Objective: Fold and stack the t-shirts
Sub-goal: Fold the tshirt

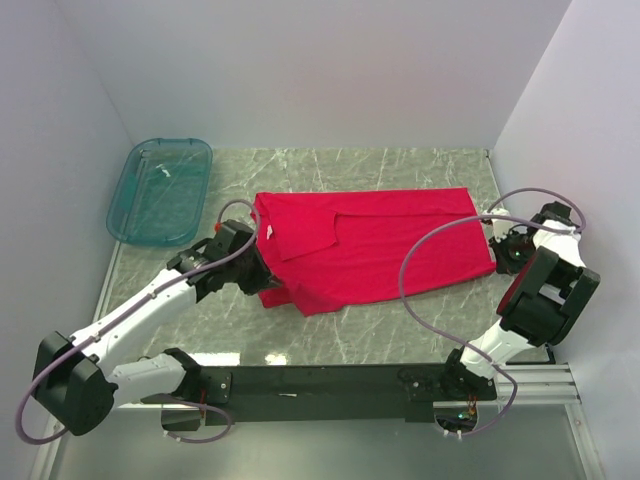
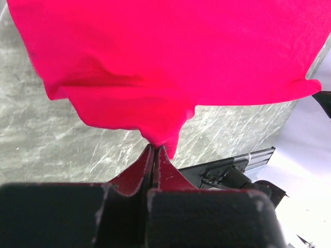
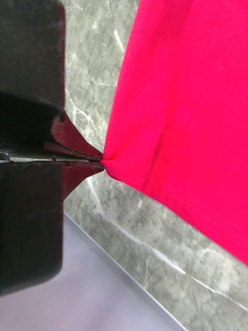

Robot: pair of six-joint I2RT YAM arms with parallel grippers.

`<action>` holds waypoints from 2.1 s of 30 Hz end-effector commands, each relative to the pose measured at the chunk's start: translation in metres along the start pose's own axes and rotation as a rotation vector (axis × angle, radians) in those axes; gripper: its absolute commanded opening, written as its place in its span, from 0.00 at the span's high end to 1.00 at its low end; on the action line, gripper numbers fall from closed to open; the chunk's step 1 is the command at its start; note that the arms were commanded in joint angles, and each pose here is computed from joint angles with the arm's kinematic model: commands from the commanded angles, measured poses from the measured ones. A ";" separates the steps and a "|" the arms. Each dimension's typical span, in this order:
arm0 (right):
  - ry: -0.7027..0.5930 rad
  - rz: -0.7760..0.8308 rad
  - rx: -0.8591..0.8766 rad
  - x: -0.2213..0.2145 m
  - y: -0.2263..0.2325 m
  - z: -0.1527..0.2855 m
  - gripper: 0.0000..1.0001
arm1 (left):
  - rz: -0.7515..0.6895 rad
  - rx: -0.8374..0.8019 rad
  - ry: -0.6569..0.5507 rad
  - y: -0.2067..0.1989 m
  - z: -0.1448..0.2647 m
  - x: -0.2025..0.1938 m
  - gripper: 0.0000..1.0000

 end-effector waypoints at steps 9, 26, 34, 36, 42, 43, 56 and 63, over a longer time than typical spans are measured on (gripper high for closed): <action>-0.071 -0.055 -0.050 0.014 -0.018 0.008 1.00 | -0.054 -0.100 -0.035 -0.029 0.014 0.024 1.00; -0.077 -0.105 -0.055 0.015 -0.027 -0.001 1.00 | -0.087 -0.133 -0.049 -0.048 0.015 0.043 1.00; -0.075 -0.136 -0.076 0.016 -0.032 -0.006 1.00 | -0.090 -0.136 -0.065 -0.053 0.015 0.053 1.00; -0.081 -0.141 -0.085 0.019 -0.033 -0.007 1.00 | -0.090 -0.135 -0.069 -0.054 0.015 0.056 1.00; -0.098 -0.163 -0.100 0.025 -0.036 -0.011 1.00 | -0.089 -0.132 -0.078 -0.056 0.011 0.067 1.00; -0.102 -0.167 -0.104 0.026 -0.037 -0.012 1.00 | -0.085 -0.133 -0.083 -0.057 0.011 0.070 1.00; -0.106 -0.198 -0.120 0.034 -0.046 -0.019 1.00 | -0.099 -0.138 -0.077 -0.069 -0.003 0.093 1.00; -0.103 -0.213 -0.123 0.034 -0.050 -0.022 1.00 | -0.114 -0.138 -0.076 -0.079 -0.011 0.105 1.00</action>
Point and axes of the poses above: each gripper's point midway between its finger pads, its own z axis back along the fingers, its own y axis along the line the jaws close on, x = y × z, the point moved 10 cm from there along z, back along the fingers, and after that the axes turned 8 degrees about z, right-handed, at the moved point
